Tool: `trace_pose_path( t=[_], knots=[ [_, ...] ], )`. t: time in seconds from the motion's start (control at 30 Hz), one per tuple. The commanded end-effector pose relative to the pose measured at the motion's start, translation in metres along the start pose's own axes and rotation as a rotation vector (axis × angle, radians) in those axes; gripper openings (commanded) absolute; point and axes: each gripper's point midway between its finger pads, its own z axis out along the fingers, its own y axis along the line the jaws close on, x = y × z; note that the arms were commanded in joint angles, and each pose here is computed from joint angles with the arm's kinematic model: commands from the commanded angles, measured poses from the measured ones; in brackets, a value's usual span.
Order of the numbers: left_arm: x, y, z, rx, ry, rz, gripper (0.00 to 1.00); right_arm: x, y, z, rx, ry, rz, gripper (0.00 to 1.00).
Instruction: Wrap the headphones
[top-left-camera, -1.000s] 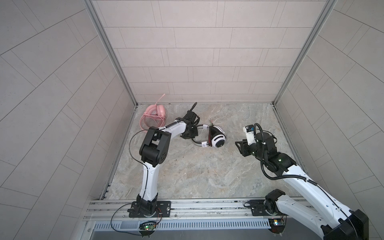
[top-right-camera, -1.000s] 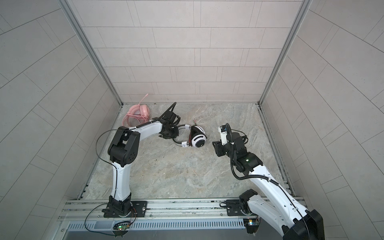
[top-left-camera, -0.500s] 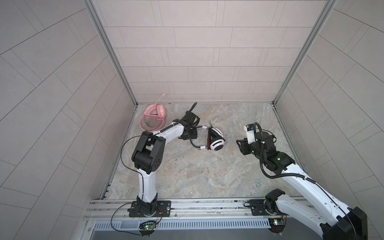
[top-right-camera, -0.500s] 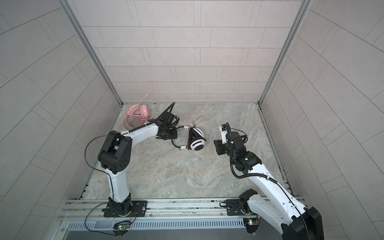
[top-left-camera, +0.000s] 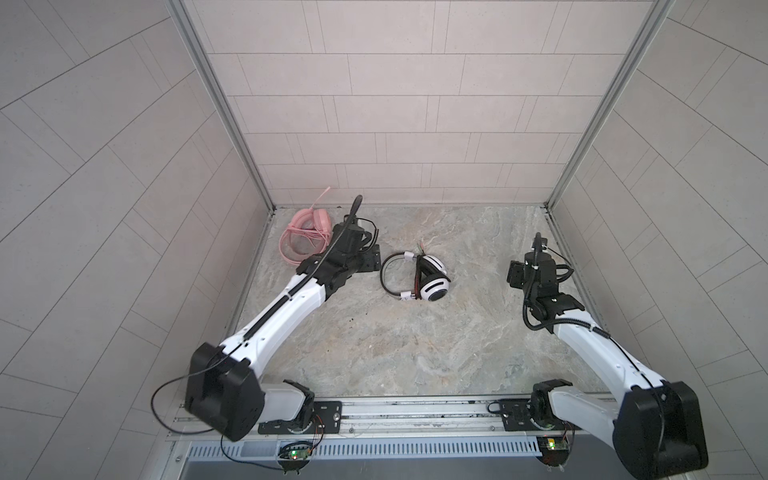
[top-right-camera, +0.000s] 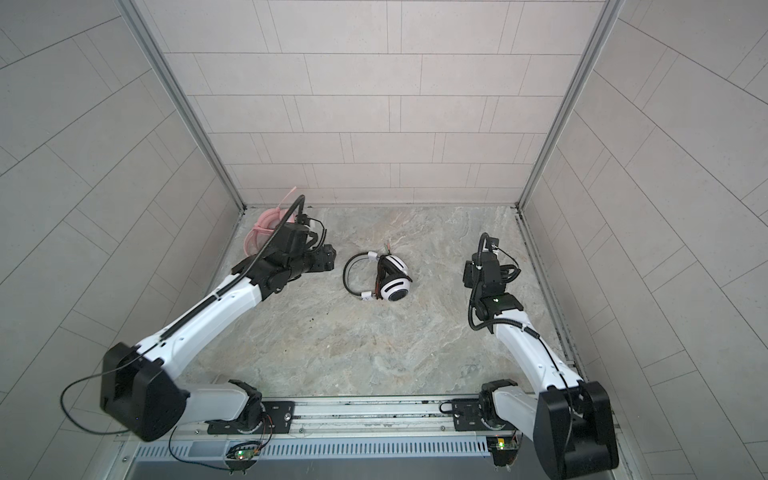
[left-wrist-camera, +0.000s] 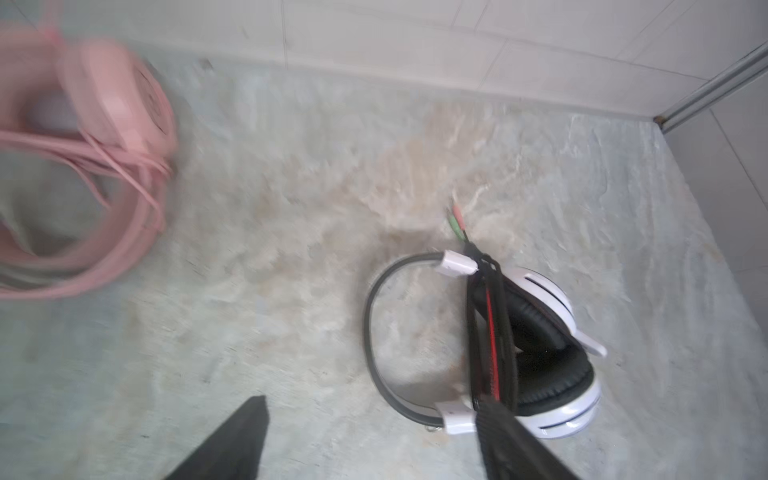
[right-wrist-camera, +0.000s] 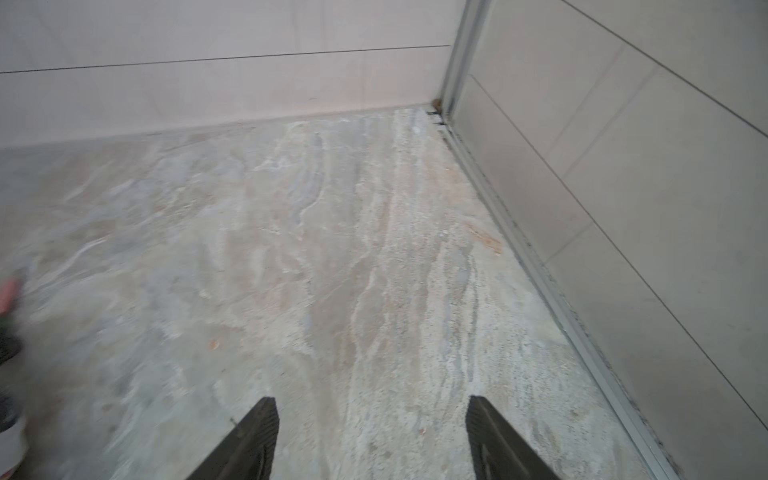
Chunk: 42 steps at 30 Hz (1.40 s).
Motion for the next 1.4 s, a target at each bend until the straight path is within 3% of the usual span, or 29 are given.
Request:
trace_pose_path(
  t=[0.0, 0.03, 0.1, 0.2, 0.33, 0.47, 0.57, 0.6, 0.63, 0.77, 0.9, 1.0, 1.23, 1.37],
  knots=[
    [-0.009, 0.04, -0.018, -0.155, -0.149, 0.051, 0.9, 0.002, -0.036, 0.012, 0.218, -0.113, 0.072, 0.79],
    [-0.009, 0.047, -0.024, -0.186, -0.172, 0.055, 0.9, 0.005, -0.038, 0.015, 0.236, -0.148, 0.073, 0.8],
    [-0.008, 0.068, -0.036, -0.28, -0.234, 0.049, 1.0, 0.013, -0.036, 0.021, 0.22, -0.22, 0.057, 0.81],
    [-0.001, 0.093, -0.044, -0.385, -0.312, 0.079, 1.0, 0.026, -0.029, 0.027, 0.183, -0.274, 0.034, 0.81],
    [0.004, 0.114, -0.034, -0.471, -0.397, 0.105, 1.0, 0.032, -0.018, 0.029, 0.106, -0.344, 0.023, 0.83],
    [0.013, 0.141, -0.018, -0.552, -0.461, 0.093, 1.0, 0.035, -0.002, 0.036, 0.031, -0.316, -0.021, 0.83],
    [0.031, 0.169, -0.005, -0.566, -0.47, 0.039, 1.0, 0.041, 0.004, 0.04, 0.006, -0.298, -0.043, 0.83],
    [0.034, 0.172, -0.002, -0.55, -0.485, 0.044, 1.0, 0.044, 0.003, 0.042, 0.016, -0.295, -0.045, 0.83],
    [0.04, 0.176, 0.002, -0.553, -0.498, 0.054, 1.0, 0.043, 0.0, 0.042, 0.031, -0.323, -0.024, 0.91],
    [0.056, 0.192, 0.019, -0.569, -0.526, 0.083, 1.0, 0.043, 0.0, 0.04, 0.029, -0.334, -0.025, 0.94],
    [0.069, 0.196, 0.052, -0.477, -0.506, 0.094, 1.0, 0.042, 0.001, 0.043, 0.031, -0.322, -0.029, 0.99],
    [0.076, 0.196, 0.051, -0.472, -0.423, 0.081, 1.0, 0.042, 0.001, 0.043, 0.032, -0.321, -0.033, 0.99],
    [0.066, 0.211, 0.062, -0.578, -0.36, 0.053, 1.0, 0.04, 0.014, 0.057, 0.011, -0.246, -0.091, 0.99],
    [0.062, 0.211, 0.066, -0.58, -0.393, 0.072, 1.0, 0.041, 0.031, 0.051, -0.045, -0.269, -0.156, 0.99]
  ],
)
